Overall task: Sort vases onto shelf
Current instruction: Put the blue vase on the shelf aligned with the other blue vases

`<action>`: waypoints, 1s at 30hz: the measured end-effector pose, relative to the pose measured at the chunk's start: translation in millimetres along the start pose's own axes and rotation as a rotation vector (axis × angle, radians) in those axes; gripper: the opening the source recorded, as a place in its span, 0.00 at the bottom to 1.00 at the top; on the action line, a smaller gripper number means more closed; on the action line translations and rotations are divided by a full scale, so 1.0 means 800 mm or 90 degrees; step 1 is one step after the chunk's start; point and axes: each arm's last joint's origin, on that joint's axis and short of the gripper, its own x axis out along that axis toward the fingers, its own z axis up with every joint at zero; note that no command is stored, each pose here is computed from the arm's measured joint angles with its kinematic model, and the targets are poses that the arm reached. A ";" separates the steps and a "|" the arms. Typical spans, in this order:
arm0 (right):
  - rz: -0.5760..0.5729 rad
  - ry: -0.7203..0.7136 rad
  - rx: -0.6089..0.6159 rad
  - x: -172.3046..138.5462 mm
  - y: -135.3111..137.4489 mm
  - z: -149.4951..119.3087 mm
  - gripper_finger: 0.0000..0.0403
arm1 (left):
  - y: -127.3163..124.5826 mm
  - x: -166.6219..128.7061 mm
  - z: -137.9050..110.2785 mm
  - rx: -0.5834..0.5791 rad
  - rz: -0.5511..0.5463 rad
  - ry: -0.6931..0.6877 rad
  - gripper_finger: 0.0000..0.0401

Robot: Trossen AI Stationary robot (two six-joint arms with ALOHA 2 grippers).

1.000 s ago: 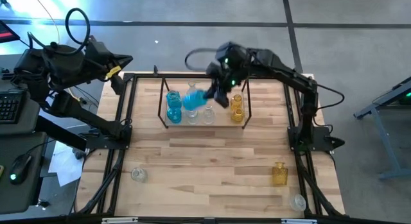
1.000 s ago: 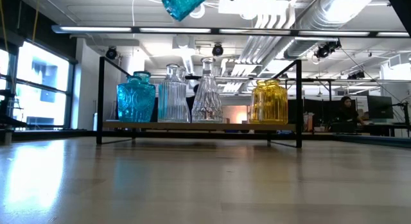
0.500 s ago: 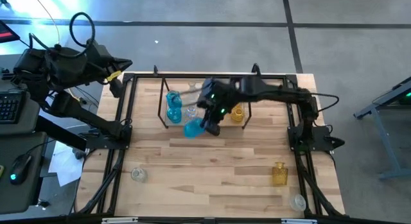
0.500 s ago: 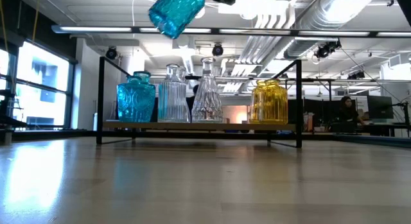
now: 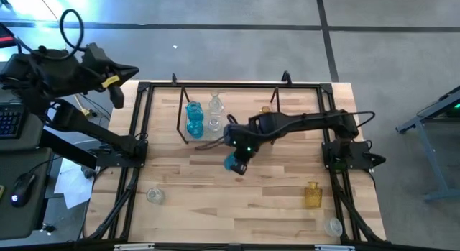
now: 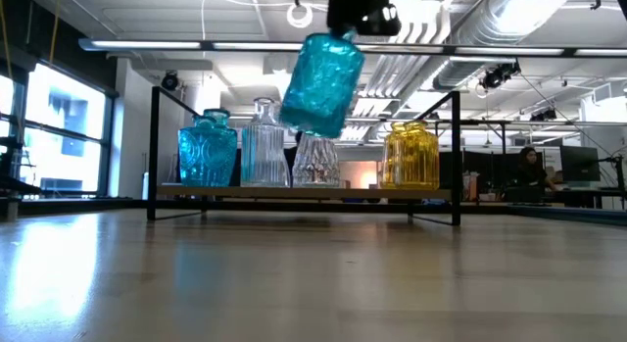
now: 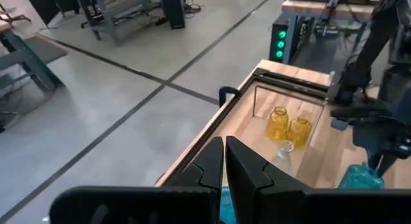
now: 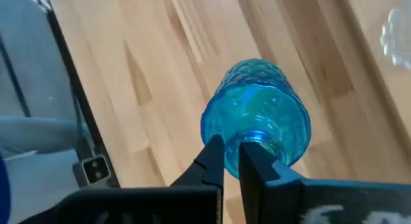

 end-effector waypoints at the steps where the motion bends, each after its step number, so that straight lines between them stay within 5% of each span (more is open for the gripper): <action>1: -0.002 0.002 0.001 0.000 0.005 -0.004 0.00 | 0.001 -0.001 0.000 -0.005 -0.004 0.000 0.02; 7: -0.001 0.030 0.010 0.004 0.034 -0.028 0.00 | 0.006 -0.007 -0.003 -0.015 -0.012 -0.006 0.02; 12: -0.072 0.085 0.027 0.013 0.035 -0.047 0.00 | 0.006 -0.007 -0.003 -0.016 -0.015 -0.006 0.02; 30: -0.114 0.203 0.004 0.087 0.047 -0.063 0.00 | 0.001 -0.005 -0.003 -0.029 -0.069 0.010 0.02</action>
